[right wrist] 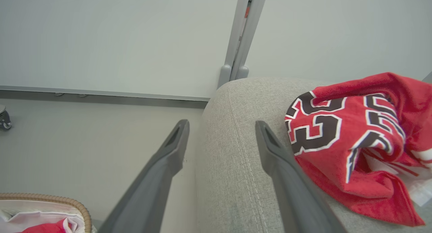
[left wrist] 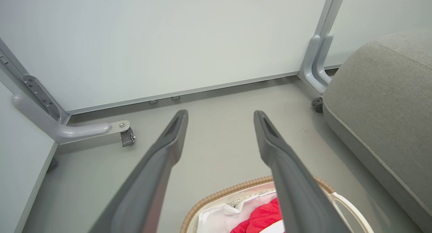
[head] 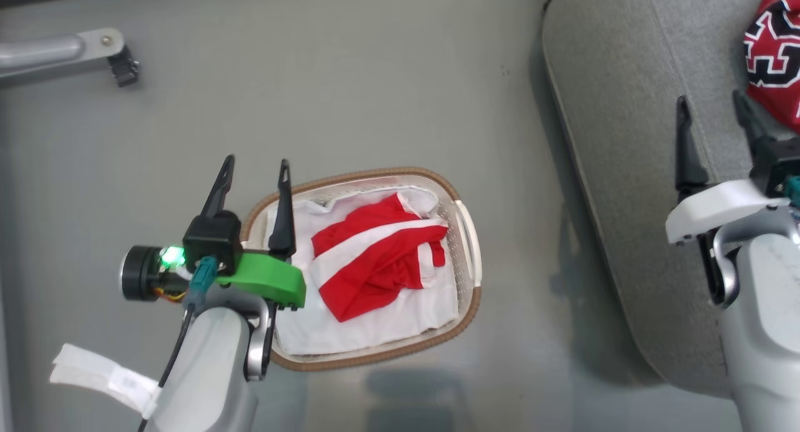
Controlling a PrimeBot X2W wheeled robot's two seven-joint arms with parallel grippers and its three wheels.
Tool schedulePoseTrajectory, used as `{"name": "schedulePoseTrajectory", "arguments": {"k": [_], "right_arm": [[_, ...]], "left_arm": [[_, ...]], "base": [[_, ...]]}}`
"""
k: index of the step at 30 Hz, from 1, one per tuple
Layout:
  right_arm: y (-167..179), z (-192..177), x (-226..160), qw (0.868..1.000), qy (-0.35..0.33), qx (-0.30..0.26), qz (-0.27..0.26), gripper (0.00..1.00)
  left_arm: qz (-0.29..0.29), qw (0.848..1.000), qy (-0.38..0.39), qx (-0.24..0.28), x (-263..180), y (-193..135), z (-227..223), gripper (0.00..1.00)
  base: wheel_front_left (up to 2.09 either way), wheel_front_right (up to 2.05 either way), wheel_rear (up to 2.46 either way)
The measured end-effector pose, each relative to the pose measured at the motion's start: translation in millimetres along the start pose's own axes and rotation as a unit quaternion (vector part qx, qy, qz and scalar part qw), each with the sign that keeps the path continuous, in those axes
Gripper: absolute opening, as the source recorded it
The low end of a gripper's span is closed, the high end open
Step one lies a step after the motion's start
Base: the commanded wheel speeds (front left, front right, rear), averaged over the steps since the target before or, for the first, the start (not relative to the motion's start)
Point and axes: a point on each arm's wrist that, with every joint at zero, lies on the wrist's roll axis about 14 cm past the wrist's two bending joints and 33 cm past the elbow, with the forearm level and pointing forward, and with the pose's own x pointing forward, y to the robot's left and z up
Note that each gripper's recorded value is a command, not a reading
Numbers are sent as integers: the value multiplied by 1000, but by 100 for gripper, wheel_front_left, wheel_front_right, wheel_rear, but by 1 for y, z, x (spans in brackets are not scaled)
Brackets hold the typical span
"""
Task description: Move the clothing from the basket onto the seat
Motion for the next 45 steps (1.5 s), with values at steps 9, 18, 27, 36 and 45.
{"name": "schedulePoseTrajectory", "arguments": {"k": [9,18,27,36,45], "right_arm": [[49,8,-10,998,-10,41,47,100],[89,23,-31,993,-23,68,94,100],[106,32,-54,989,-30,83,115,100],[114,48,-73,986,-51,91,127,100],[115,61,-91,985,-68,92,131,100]], "left_arm": [[77,997,-5,-2,-37,43,9,100],[126,992,-19,1,-72,70,21,100],[149,989,-24,-1,-109,81,24,100],[154,987,-49,-5,-131,81,39,100],[155,986,-66,-1,-152,79,48,100]], "base": [[0,0,0],[0,0,0],[0,0,0],[0,0,0],[0,0,0]]}}
